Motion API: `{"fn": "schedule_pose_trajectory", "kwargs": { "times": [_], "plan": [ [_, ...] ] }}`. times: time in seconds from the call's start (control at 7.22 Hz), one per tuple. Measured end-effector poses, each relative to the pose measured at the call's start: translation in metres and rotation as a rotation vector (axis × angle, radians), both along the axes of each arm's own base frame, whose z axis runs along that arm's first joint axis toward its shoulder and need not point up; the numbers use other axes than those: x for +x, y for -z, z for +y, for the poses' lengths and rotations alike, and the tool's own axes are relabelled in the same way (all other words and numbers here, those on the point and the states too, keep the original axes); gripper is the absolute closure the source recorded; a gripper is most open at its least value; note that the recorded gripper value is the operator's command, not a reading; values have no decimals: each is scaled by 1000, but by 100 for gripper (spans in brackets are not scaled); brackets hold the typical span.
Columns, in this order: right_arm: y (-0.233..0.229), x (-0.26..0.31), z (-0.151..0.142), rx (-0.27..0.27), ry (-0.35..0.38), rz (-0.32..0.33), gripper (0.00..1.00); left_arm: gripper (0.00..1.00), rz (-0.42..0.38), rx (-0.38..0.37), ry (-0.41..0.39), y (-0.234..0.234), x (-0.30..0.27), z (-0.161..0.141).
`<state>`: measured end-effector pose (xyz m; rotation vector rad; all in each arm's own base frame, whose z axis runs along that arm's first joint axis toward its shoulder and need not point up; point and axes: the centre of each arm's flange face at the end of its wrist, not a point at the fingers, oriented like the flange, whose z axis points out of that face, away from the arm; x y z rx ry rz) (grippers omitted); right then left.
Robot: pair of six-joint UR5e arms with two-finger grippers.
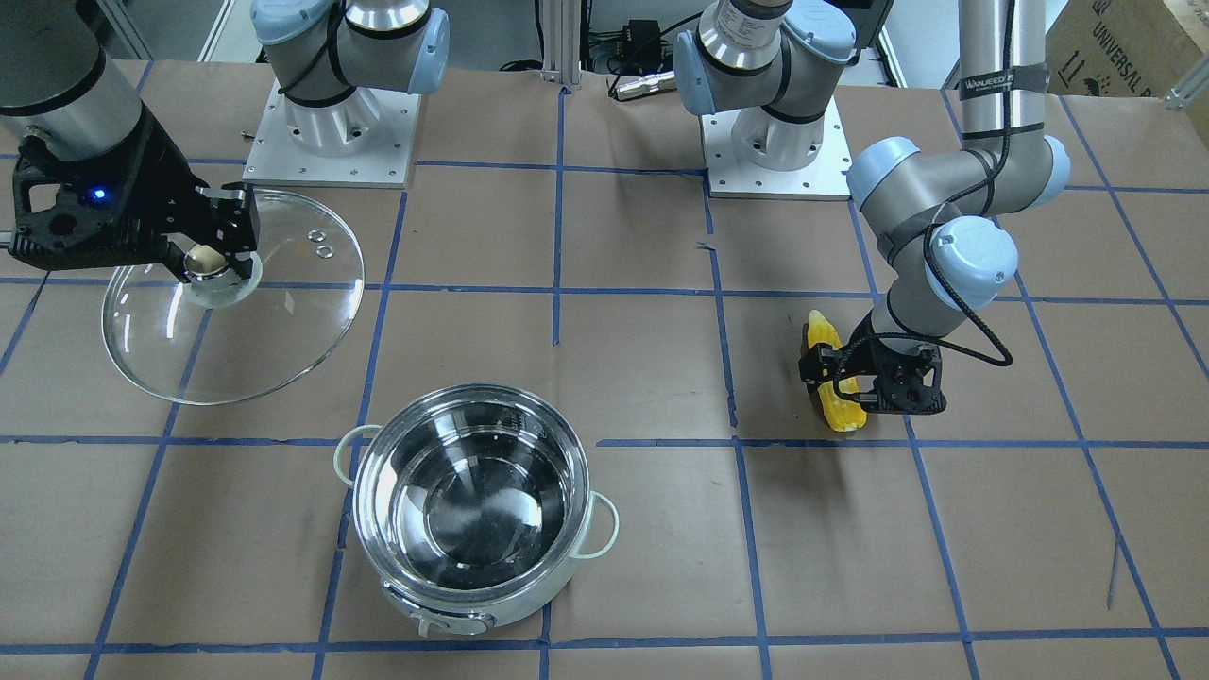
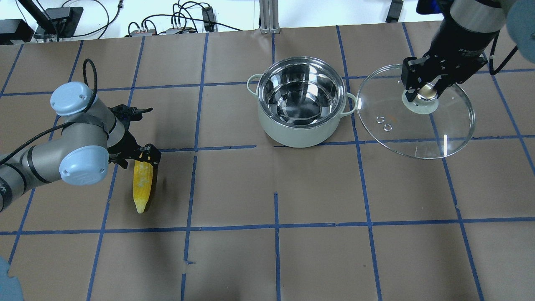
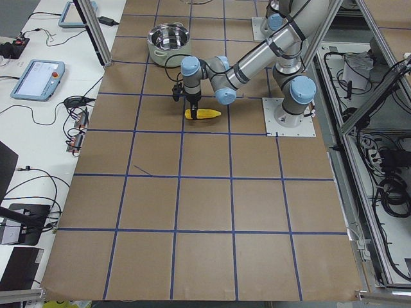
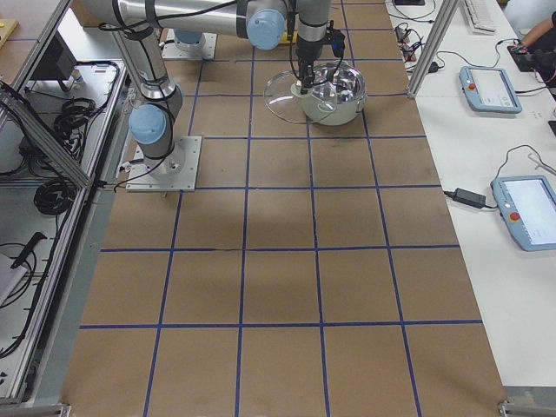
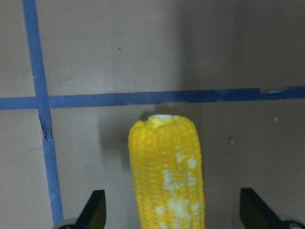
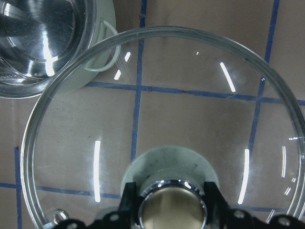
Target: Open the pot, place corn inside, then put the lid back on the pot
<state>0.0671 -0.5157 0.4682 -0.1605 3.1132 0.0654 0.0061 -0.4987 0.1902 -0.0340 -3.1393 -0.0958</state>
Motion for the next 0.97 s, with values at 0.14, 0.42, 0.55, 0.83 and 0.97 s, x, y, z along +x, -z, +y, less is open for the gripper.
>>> {"fn": "schedule_pose_trajectory", "kwargs": {
  "times": [0.14,0.42,0.55,0.83,0.97],
  "plan": [
    [2,0,-2,-2,-3,0,68,60,0,10,-1,3,-1,2],
    [5,-1,-4,-7,-7,1,68,74,7,31,-1,9,-3,6],
    [6,-1,-5,-6,-12,1,68,75,7,32,1,7,-4,6],
    [6,-2,-6,-7,-25,1,68,75,12,34,-7,-8,-12,2],
    [5,-2,-6,-9,-29,1,68,75,10,36,-12,-28,-28,-7]
  ]
}}
